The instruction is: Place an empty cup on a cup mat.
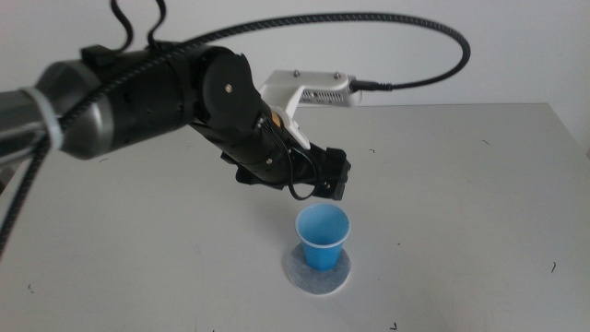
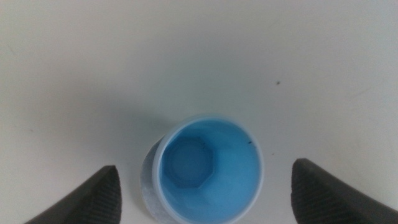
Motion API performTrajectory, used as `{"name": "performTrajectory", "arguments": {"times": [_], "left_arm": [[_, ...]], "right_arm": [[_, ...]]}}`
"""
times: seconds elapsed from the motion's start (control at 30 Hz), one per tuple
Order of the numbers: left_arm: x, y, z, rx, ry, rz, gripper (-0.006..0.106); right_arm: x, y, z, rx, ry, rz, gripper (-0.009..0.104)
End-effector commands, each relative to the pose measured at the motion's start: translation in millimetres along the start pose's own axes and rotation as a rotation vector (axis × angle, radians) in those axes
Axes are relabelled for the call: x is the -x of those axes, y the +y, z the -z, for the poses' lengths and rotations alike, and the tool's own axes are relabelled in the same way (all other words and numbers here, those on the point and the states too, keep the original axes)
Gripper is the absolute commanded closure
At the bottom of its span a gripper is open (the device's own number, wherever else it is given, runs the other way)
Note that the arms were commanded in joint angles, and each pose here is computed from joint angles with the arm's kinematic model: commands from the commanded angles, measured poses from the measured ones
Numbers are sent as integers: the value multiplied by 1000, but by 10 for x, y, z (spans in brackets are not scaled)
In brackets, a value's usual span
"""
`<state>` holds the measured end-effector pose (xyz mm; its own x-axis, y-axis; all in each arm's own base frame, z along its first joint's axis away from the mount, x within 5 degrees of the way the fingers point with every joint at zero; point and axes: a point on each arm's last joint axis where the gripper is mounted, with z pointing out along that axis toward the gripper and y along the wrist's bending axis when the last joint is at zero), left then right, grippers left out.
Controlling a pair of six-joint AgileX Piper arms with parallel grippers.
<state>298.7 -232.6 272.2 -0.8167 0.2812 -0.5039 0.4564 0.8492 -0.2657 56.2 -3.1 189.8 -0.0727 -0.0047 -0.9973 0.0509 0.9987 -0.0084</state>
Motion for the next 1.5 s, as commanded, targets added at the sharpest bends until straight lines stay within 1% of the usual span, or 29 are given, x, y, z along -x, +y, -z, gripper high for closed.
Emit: {"name": "performTrajectory", "arguments": {"times": [0.0, 0.17, 0.27, 0.4, 0.57, 0.67, 0.8, 0.9, 1.1, 1.17, 1.47], "left_arm": [[136, -143, 535, -52, -167, -10, -5], [116, -219, 1065, -78, -285, -37, -5], [82, -215, 1341, -44, -356, -91, -5], [15, -204, 1571, -16, -387, -123, -5], [-174, -18, 1896, 82, -450, -147, -5], [-378, 202, 1998, 144, -492, -107, -5], [-737, 513, 2025, 221, -523, -8, -5], [-1039, 706, 2070, 297, -583, 48, -5], [-1656, 974, 1942, 464, -681, 67, -5], [-1842, 1006, 1890, 495, -715, 67, -5], [-2512, 1021, 1594, 539, -879, 18, -5]], "right_arm": [[119, 1, 26, 1, -109, 17, 1], [119, 1, 26, 1, -109, 17, 1], [119, 1, 26, 1, -109, 17, 1], [119, 1, 26, 1, -109, 17, 1], [119, 2, 26, 2, -109, 17, 1], [119, 1, 26, 1, -109, 17, 1], [119, 1, 26, 1, -109, 17, 1], [119, 1, 26, 1, -109, 17, 1], [119, 1, 26, 1, -109, 17, 1], [119, 1, 26, 1, -109, 17, 1], [119, 1, 26, 1, -109, 17, 1]]}}
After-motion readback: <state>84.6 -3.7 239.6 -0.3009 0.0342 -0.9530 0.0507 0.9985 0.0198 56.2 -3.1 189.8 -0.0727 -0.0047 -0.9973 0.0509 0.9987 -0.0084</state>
